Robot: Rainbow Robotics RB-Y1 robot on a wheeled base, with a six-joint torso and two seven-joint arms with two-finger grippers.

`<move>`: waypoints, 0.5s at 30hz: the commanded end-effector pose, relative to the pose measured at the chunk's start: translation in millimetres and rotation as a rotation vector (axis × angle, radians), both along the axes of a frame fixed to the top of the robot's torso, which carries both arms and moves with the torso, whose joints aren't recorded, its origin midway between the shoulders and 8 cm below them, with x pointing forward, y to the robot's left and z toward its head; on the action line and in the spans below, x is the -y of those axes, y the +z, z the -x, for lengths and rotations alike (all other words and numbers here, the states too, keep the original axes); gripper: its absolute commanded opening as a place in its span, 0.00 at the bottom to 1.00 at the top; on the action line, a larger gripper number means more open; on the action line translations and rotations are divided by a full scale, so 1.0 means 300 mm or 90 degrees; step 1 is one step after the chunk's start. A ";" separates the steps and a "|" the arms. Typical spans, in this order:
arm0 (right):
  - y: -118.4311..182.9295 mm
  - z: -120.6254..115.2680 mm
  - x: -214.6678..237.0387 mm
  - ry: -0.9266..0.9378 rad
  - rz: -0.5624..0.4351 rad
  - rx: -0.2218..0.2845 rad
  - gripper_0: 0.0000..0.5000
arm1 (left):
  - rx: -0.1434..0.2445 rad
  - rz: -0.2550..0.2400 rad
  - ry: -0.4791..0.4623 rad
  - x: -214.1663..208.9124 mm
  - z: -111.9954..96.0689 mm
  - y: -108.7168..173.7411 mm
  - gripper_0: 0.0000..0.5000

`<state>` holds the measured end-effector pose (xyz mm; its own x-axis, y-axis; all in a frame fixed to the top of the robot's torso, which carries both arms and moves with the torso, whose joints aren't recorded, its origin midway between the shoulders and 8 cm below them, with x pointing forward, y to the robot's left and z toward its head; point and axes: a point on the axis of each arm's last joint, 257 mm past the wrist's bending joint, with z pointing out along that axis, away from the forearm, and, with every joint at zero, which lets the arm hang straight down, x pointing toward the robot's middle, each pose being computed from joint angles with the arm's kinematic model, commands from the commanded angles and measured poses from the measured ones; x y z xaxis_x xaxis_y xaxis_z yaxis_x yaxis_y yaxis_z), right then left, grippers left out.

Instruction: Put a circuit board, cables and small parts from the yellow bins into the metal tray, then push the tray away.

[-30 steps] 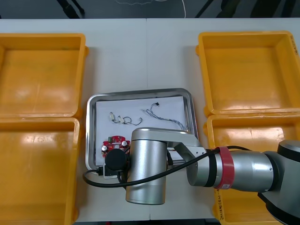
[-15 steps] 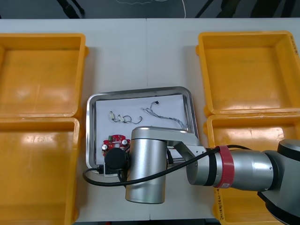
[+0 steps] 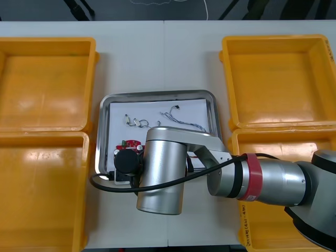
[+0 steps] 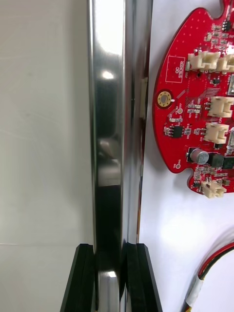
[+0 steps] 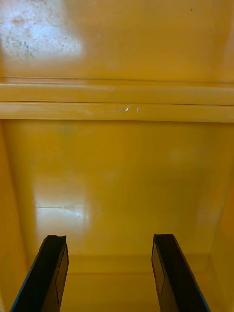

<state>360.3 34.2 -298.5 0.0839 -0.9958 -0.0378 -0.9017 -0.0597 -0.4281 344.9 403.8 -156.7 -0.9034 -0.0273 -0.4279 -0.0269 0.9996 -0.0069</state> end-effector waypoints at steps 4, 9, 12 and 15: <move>0.124 -0.080 -0.064 0.035 0.001 0.053 0.00 | 0.007 -0.047 -0.023 -0.044 0.019 0.045 1.00; 0.153 -0.130 -0.061 0.029 0.011 0.071 0.00 | 0.007 -0.047 -0.023 -0.044 0.019 0.045 1.00; 0.167 -0.155 -0.061 0.024 0.012 0.075 0.00 | 0.007 -0.047 -0.023 -0.044 0.019 0.045 1.00; 0.179 -0.181 -0.064 0.021 0.007 0.081 0.00 | 0.007 -0.047 -0.023 -0.044 0.019 0.045 1.00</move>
<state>400.6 29.1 -275.8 0.0714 -0.9973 0.0170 -0.8678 -0.0705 -0.4920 344.9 403.8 -156.7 -0.9034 -0.0273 -0.4279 -0.0269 0.9996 -0.0068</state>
